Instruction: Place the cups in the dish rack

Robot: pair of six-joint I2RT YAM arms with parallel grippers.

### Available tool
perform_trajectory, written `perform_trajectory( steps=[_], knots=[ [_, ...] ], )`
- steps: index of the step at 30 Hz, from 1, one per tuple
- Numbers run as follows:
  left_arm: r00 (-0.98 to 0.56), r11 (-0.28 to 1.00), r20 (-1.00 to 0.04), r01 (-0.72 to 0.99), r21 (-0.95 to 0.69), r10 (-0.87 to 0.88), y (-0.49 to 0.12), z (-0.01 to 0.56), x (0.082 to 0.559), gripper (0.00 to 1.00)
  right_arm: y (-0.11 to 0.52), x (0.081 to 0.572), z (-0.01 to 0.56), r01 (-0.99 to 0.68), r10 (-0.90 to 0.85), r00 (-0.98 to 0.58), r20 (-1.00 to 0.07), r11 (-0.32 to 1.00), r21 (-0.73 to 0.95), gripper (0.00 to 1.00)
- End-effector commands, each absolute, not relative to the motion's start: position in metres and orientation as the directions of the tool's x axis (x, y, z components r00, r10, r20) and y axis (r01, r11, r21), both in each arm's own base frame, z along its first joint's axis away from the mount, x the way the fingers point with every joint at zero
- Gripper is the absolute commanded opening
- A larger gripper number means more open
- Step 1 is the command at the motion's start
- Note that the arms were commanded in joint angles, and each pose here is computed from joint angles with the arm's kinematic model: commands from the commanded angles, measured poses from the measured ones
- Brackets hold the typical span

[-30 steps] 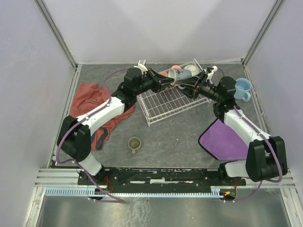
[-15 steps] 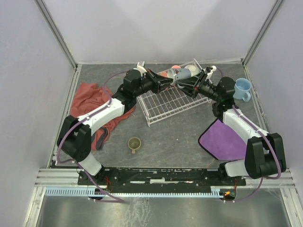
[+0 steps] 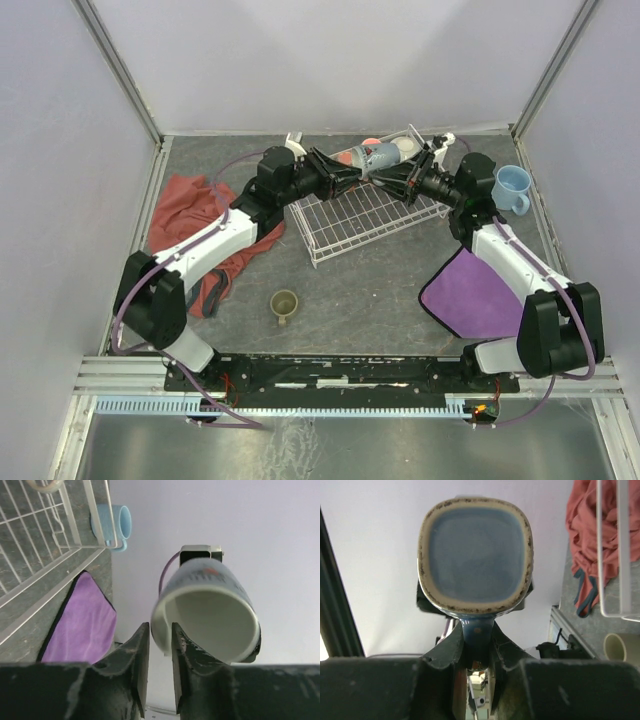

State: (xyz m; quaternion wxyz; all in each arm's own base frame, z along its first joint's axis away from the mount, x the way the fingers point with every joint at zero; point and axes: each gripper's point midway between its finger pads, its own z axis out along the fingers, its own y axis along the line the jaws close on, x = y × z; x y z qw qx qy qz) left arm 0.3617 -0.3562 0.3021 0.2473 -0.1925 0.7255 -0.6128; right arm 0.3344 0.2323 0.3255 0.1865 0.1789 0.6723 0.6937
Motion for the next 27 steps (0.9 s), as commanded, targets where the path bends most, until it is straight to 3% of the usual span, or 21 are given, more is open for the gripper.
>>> perform_trajectory(
  steps=[1,6,11,15,27],
  knots=[
    [-0.738,0.276,-0.303,0.163,-0.947,-0.603,-0.324,0.351,0.354,0.37,0.227,0.348,0.341,-0.119,0.545,-0.827,-0.138,0.069,0.990,0.01],
    [-0.678,0.461,-0.384,0.074,-0.884,-0.627,-0.281,0.329,0.361,0.52,0.240,0.356,0.333,-0.130,0.513,-0.838,-0.188,0.147,0.981,0.00],
    [-0.647,0.562,-0.428,-0.002,-0.827,-0.631,-0.242,0.313,0.361,0.55,0.258,0.361,0.308,-0.175,0.418,-0.845,-0.334,0.375,0.910,0.01],
    [-0.637,0.632,-0.475,-0.024,-0.774,-0.607,-0.225,0.304,0.360,0.56,0.272,0.371,0.293,-0.212,0.360,-0.836,-0.413,0.482,0.850,0.01],
    [-0.675,0.700,-0.483,-0.070,-0.710,-0.558,-0.195,0.269,0.358,0.71,0.296,0.407,0.246,-0.356,0.045,-0.759,-0.650,0.807,0.471,0.01]
  ],
)
